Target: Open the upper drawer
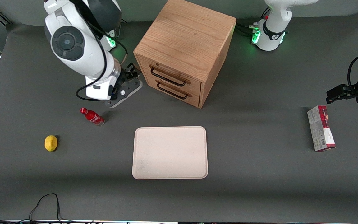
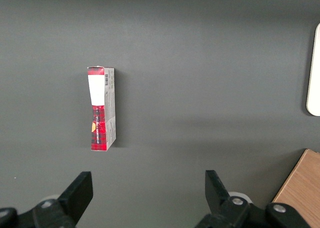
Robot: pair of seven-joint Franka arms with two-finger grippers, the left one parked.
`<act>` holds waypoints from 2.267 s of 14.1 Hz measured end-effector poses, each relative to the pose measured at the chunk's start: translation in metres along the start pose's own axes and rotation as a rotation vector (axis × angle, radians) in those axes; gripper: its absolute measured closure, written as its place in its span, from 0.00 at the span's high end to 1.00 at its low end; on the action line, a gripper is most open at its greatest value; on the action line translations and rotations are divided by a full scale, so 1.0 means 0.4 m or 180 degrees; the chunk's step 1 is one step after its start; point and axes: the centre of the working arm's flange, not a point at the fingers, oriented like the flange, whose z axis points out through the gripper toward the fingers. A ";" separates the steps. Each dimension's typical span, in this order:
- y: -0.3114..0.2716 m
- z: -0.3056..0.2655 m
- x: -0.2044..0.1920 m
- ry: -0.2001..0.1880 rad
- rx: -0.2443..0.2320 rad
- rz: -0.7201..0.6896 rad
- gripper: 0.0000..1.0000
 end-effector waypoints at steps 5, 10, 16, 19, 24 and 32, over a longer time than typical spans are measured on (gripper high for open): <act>-0.040 0.088 0.088 -0.0114 0.0046 -0.0548 1.00; -0.154 0.200 0.191 -0.0162 0.0159 -0.0835 1.00; -0.184 0.226 0.195 -0.0239 0.0282 -0.0916 1.00; -0.186 0.249 0.197 -0.0294 0.0326 -0.1068 1.00; -0.182 0.293 0.195 -0.0422 0.0364 -0.1202 1.00; -0.188 0.344 0.193 -0.0457 0.0516 -0.1196 1.00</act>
